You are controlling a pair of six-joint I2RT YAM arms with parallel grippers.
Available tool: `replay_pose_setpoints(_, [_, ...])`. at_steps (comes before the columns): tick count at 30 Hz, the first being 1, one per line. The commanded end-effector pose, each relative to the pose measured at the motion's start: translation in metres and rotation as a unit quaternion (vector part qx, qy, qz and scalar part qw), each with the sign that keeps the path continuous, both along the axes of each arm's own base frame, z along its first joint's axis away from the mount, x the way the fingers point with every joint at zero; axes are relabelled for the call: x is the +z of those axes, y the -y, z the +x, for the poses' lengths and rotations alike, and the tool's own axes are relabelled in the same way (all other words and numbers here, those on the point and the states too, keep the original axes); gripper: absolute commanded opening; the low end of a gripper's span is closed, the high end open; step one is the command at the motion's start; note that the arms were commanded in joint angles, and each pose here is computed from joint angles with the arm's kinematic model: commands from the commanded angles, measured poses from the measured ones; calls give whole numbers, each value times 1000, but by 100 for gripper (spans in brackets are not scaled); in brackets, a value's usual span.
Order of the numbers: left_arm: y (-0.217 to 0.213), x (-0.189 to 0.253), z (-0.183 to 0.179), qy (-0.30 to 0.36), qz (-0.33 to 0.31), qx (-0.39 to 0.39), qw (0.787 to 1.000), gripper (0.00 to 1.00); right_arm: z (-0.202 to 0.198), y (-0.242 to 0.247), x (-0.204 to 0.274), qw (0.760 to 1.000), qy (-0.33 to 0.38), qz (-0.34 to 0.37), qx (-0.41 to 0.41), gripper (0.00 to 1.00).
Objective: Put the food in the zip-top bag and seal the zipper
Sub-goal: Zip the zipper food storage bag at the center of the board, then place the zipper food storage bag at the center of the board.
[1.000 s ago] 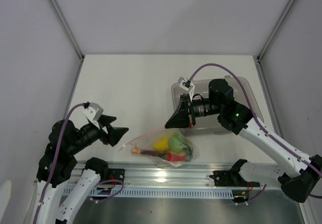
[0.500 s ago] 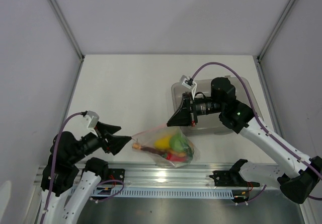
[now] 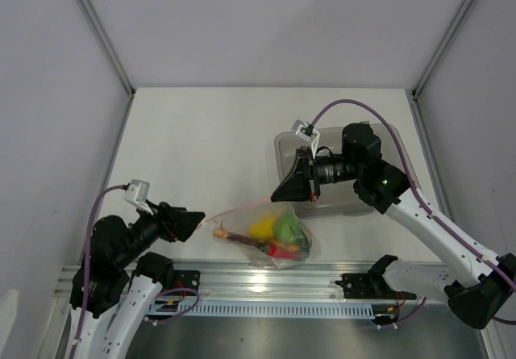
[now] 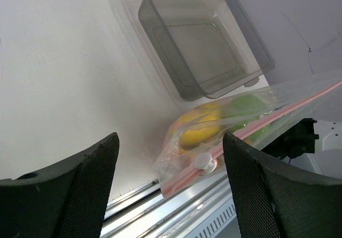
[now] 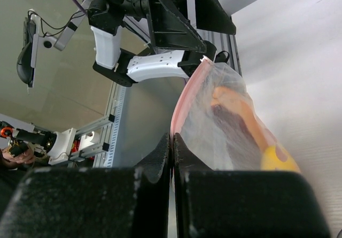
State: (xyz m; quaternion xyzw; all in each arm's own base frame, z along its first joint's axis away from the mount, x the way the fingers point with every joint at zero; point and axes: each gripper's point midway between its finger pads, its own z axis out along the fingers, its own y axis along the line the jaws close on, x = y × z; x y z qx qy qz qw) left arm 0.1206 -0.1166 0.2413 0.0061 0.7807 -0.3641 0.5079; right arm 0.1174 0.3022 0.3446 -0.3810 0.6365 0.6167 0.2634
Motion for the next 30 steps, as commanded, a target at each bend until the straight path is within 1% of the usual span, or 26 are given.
replay_pose_setpoints(1, [1,-1,1,-9,-14,4,1000,80,-6,5,17,999,22,28,10,0])
replay_pose_setpoints(8, [17,5,-10,26,-20,-60,998,78,-3,5,17,999,18,33,10,0])
replay_pose_setpoints(12, [32,5,-18,29,-24,-122,992,78,-2,5,17,999,14,33,10,0])
replay_pose_setpoints(17, [35,7,-22,39,-23,-138,989,76,2,6,14,999,9,30,7,0])
replay_pose_setpoints(20, [34,7,-21,38,-23,-134,990,76,3,7,15,999,9,33,8,0])
replay_pose_setpoints(30, [35,0,-10,6,-19,-122,992,66,6,6,17,999,1,37,10,0])
